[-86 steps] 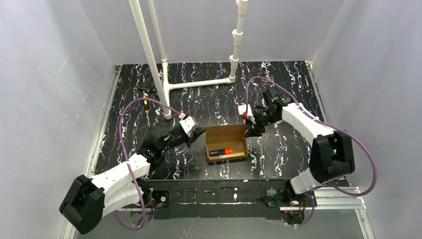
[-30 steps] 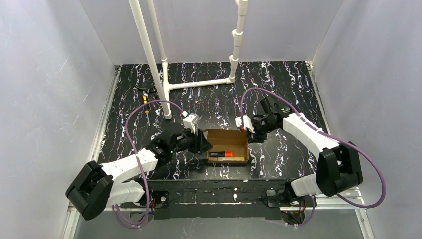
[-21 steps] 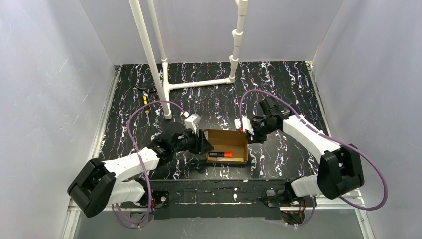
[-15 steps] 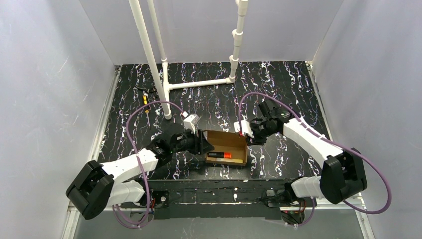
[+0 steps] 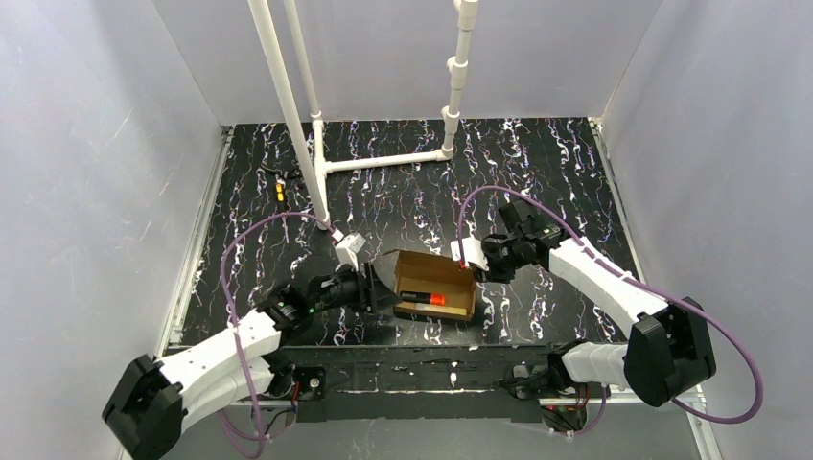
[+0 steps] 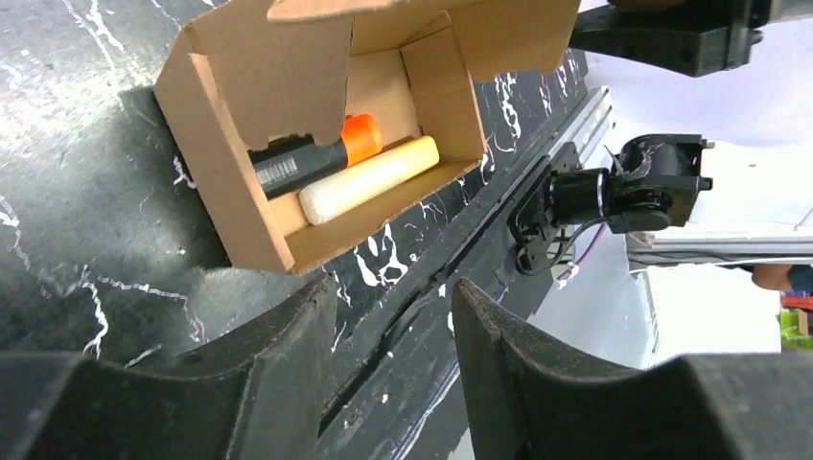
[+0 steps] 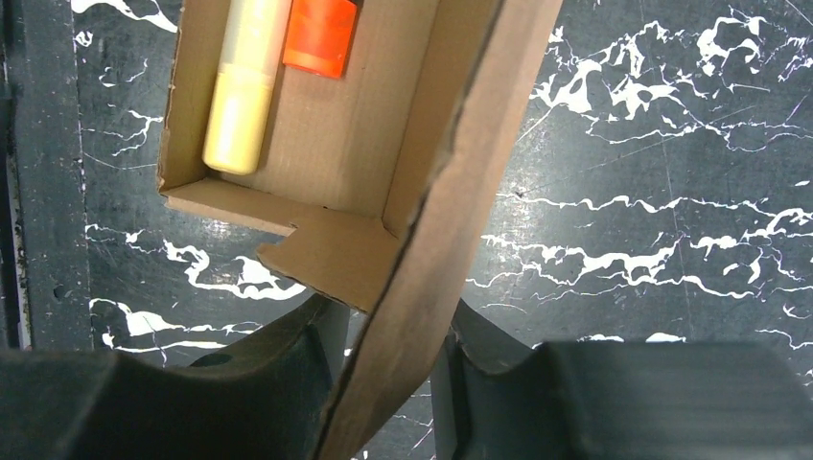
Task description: Fold the paper box
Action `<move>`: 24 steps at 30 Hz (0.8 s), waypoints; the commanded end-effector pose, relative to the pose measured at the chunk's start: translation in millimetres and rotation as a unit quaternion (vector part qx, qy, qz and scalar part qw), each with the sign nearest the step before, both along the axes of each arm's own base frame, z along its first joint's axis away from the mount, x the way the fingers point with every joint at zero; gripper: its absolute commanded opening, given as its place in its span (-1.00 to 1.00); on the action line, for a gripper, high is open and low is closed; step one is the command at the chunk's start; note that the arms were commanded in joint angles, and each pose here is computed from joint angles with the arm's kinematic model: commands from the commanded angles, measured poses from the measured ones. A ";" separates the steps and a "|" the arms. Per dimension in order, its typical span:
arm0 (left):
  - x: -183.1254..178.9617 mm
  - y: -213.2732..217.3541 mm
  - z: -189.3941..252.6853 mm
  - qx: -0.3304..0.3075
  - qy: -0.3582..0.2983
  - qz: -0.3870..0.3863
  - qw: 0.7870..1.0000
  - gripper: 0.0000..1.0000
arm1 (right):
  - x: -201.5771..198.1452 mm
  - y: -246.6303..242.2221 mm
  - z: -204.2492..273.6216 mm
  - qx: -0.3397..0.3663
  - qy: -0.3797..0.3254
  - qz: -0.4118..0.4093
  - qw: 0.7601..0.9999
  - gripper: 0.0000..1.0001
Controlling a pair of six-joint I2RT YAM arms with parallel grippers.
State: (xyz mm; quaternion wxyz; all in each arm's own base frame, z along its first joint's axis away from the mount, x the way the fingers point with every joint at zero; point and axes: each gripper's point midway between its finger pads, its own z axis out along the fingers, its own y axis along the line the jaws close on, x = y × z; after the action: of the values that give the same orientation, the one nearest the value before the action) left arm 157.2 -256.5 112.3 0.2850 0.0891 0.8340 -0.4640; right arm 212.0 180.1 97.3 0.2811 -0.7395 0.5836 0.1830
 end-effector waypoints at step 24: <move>37.9 36.7 -45.0 0.053 0.093 0.184 0.977 -0.28 | -6.6 -3.0 16.2 -0.004 -0.015 0.002 1.000 0.15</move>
State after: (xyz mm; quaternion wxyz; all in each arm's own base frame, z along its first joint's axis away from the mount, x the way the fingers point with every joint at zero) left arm 170.5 -218.8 52.0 0.2328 -0.0826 0.8967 -0.3674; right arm 208.2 178.2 101.8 0.2840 -0.7400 0.5845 0.1738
